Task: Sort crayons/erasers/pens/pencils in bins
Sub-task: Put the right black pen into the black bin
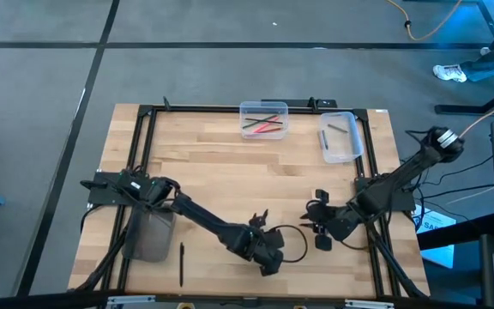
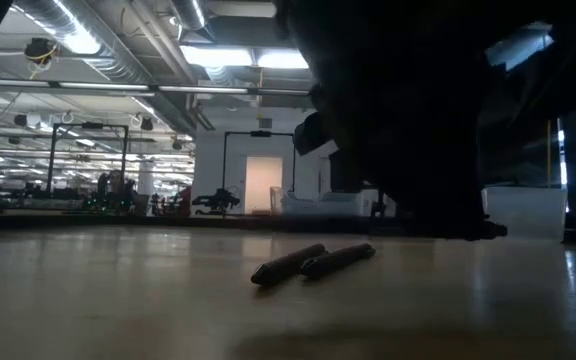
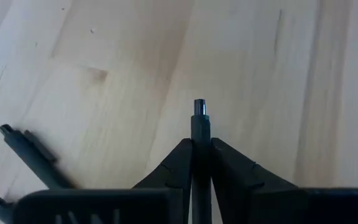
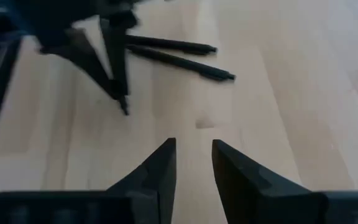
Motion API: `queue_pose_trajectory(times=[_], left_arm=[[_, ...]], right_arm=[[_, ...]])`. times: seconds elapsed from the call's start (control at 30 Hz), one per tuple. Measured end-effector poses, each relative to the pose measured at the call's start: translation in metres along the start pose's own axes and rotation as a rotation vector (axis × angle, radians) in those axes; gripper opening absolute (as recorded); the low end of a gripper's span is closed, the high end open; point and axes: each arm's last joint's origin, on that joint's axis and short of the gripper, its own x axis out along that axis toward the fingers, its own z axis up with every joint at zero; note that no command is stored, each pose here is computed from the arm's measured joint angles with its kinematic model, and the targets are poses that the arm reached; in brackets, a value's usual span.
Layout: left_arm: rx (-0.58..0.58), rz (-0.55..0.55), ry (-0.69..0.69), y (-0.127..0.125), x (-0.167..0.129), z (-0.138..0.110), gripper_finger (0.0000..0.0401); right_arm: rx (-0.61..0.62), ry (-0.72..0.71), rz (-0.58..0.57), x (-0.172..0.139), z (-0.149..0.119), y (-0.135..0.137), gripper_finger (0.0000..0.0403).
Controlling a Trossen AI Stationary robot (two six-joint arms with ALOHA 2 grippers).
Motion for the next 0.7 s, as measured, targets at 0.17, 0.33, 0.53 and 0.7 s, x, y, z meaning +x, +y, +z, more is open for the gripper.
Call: queue_pose_trajectory(times=[0.17, 0.33, 0.53, 0.7], left_arm=[[-0.016, 0.133, 0.083, 0.003, -0.012, -0.016, 0.0037], [-0.087, 0.325, 0.157, 0.012, -0.051, -0.030, 0.0026], [-0.150, 0.537, 0.175, 0.020, -0.118, -0.048, 0.0032], [-0.191, 0.560, 0.126, 0.022, -0.156, -0.071, 0.0034]], right_arm=[[0.048, -0.014, -0.042, 0.013, -0.003, 0.004, 0.0107], [0.052, -0.016, -0.033, 0.028, -0.005, 0.011, 0.0107], [0.042, 0.005, -0.045, 0.045, -0.013, 0.016, 0.0107], [0.029, 0.023, -0.056, 0.055, -0.018, 0.019, 0.0107]])
